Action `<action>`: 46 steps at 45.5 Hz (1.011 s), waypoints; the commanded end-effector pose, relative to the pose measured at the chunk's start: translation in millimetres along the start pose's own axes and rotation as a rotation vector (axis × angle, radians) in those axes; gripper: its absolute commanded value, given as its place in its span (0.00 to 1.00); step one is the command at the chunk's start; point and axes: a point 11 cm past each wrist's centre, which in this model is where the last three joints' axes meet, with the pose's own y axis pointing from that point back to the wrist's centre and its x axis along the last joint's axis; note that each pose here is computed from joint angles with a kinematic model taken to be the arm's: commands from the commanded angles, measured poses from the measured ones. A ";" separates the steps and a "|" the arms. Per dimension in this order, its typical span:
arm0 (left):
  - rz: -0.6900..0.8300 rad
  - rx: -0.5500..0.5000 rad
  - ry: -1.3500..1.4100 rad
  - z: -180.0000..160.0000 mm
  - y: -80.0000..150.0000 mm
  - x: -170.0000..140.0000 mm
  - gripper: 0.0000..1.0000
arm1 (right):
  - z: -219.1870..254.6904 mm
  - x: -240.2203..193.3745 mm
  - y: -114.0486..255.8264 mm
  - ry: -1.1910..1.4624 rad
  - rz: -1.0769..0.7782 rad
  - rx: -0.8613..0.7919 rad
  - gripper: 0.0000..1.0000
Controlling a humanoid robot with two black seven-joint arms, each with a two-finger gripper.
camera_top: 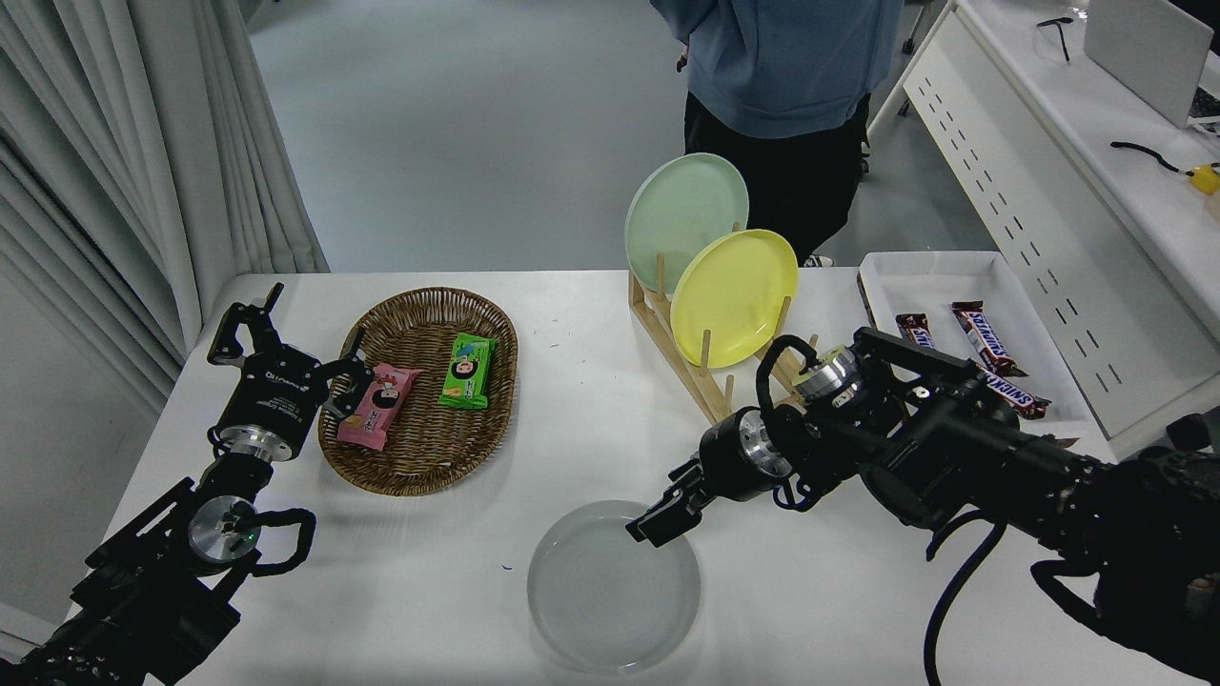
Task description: Place the plate on the table
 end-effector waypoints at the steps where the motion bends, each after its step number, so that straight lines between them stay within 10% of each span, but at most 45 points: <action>1: 0.000 0.001 -0.001 -0.3 0.1 0.1 1.00 | -21.6 -33.2 35.7 0.407 -0.073 0.223 0.99; 20: 0.001 0.000 0.000 0.0 0.1 0.2 1.00 | -22.3 -80.4 78.7 1.073 -0.313 0.407 0.99; 46: -0.001 0.000 0.000 0.0 -0.1 -0.3 1.00 | -81.2 -117.7 219.5 0.953 -0.742 1.155 0.99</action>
